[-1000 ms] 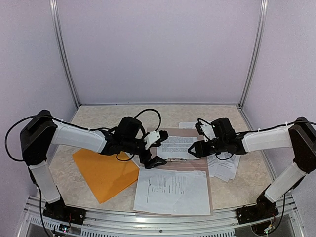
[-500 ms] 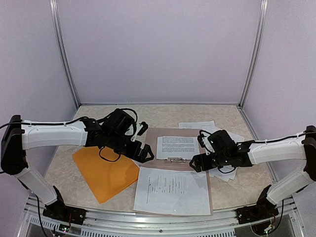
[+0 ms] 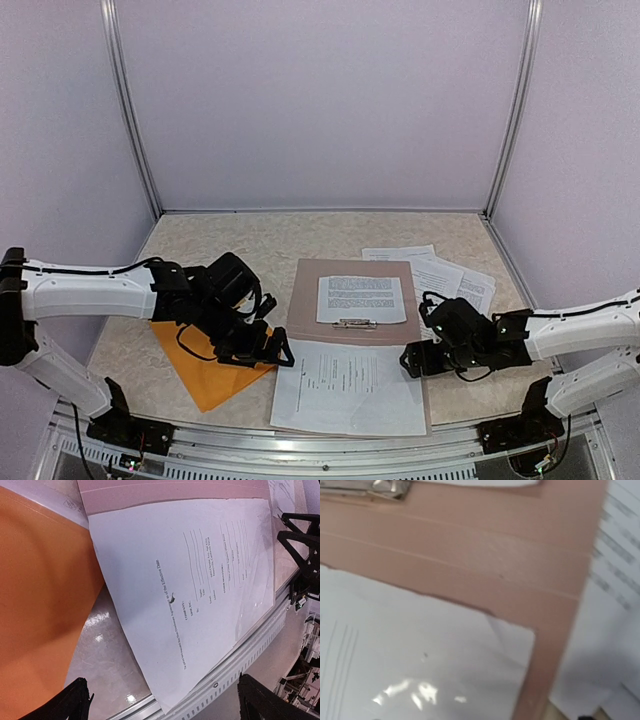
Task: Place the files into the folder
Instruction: Pick up the folder with files at the center of the board, then pass from the left arm to the right, then place the folder with some files at the center of the board.
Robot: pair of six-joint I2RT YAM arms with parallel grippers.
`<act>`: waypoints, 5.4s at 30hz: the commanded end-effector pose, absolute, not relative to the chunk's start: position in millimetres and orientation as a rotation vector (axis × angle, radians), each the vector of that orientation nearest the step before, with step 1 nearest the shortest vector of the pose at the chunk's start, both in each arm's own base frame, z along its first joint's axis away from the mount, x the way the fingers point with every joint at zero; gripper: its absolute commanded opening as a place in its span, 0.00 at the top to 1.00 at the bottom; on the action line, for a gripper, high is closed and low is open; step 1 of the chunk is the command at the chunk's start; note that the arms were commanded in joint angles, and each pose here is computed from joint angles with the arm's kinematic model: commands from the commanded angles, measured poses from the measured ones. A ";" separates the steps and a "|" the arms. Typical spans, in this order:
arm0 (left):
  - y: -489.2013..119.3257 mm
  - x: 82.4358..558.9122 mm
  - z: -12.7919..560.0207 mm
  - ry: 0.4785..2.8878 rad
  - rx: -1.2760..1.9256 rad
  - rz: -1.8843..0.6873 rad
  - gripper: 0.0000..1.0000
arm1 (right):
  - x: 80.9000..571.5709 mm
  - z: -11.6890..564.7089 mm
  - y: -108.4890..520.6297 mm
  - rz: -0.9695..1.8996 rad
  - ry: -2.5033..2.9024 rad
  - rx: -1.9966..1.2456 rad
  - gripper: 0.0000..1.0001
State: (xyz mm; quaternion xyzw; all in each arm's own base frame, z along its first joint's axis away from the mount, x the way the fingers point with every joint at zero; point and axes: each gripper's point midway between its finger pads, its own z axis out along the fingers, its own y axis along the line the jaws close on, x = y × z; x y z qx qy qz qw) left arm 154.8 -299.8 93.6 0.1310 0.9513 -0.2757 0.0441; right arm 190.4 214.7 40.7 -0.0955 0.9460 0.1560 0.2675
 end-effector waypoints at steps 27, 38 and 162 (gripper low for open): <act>-360.6 136.6 63.1 3.016 0.199 -1.331 0.01 | 165.1 5.8 194.6 0.483 2.581 -0.202 0.23; -364.8 153.7 79.4 2.921 0.141 -1.452 0.35 | 172.7 23.1 209.0 0.486 2.543 -0.278 0.25; -235.9 273.3 152.4 2.613 -0.076 -0.769 0.01 | 360.9 192.2 377.2 0.223 2.253 -1.379 0.68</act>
